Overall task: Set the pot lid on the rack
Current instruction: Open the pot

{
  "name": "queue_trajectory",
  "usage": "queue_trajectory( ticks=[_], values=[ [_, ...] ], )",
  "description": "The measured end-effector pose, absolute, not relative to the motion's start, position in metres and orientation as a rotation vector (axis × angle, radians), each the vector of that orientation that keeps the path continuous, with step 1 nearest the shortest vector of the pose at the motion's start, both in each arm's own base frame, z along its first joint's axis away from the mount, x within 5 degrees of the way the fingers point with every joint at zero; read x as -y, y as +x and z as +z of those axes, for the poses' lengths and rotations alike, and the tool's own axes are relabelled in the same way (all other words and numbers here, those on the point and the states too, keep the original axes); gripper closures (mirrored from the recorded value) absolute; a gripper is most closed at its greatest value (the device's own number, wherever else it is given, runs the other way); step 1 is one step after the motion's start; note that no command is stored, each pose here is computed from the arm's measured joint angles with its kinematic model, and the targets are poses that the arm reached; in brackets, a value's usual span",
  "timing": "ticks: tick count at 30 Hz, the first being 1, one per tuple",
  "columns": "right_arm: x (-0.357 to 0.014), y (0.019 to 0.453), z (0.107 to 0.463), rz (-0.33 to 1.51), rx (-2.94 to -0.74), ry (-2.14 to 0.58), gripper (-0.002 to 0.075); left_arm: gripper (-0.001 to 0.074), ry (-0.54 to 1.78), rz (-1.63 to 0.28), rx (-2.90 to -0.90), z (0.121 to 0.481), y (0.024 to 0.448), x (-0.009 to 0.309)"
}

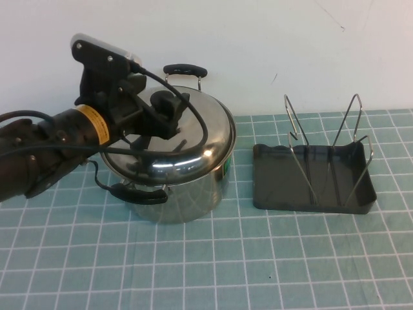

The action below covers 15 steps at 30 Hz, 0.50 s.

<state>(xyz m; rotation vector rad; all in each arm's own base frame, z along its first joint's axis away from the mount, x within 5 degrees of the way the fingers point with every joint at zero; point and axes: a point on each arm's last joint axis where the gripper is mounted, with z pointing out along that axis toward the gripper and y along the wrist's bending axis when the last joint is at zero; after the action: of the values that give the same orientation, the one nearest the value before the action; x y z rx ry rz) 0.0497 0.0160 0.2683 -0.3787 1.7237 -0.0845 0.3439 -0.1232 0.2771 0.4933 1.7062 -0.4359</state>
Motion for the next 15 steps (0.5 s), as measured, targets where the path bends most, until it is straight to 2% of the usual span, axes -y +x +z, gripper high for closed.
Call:
queue_trajectory(
  ticks=[6,8,9,10,15],
  values=[
    [-0.016,0.050,0.268,-0.086,-1.723,-0.380,0.0727,0.0179,0.481,-0.417,-1.763,0.263,0.355,0.124],
    [-0.016,0.050,0.268,-0.086,-1.723,-0.380,0.0727,0.0289,0.478,-0.400,-1.792,0.258,0.357,0.123],
    [-0.016,0.050,0.268,-0.087,-1.723,-0.382,0.0727,0.0321,0.476,-0.394,-1.799,0.257,0.357,0.123],
    [-0.016,0.050,0.268,-0.087,-1.723,-0.382,0.0727,0.0393,0.475,-0.391,-1.808,0.255,0.358,0.123],
    [-0.016,0.050,0.268,-0.087,-1.723,-0.382,0.0727,0.0403,0.473,-0.392,-1.804,0.256,0.359,0.123]
  ],
)
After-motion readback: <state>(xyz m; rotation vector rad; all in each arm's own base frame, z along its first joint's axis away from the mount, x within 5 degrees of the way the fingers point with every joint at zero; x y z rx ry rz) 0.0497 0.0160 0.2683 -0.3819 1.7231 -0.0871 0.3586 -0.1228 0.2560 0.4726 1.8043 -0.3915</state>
